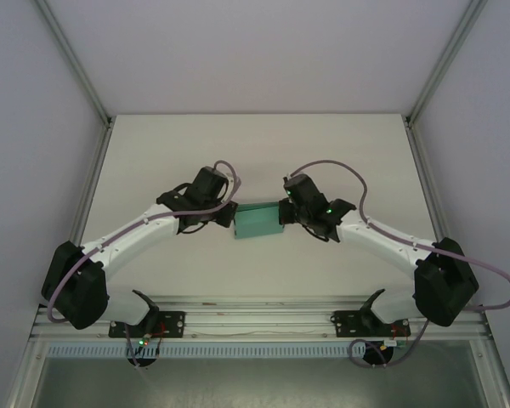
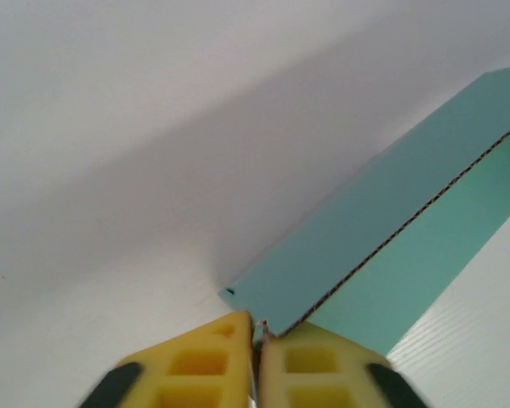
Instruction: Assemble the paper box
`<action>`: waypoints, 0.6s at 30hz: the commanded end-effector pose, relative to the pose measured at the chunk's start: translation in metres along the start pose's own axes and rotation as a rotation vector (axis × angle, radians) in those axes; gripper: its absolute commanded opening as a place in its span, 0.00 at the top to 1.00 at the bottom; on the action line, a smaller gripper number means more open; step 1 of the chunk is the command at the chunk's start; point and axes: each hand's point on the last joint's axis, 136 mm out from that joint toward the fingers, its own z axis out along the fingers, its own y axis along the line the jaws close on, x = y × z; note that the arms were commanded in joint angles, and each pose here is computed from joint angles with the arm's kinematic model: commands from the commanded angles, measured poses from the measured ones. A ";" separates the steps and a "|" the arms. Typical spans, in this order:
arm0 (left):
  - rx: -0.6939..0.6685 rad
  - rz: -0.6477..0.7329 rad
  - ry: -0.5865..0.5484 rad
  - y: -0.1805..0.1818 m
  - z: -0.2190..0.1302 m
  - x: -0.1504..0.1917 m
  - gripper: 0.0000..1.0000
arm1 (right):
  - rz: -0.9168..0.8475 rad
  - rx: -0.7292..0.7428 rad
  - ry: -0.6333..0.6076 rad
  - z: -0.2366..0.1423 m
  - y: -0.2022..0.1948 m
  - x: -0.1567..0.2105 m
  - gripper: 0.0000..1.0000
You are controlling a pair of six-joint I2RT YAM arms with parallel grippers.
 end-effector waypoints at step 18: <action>0.057 -0.368 0.079 -0.016 0.010 0.005 0.94 | 0.000 0.126 0.031 0.002 0.004 0.028 1.00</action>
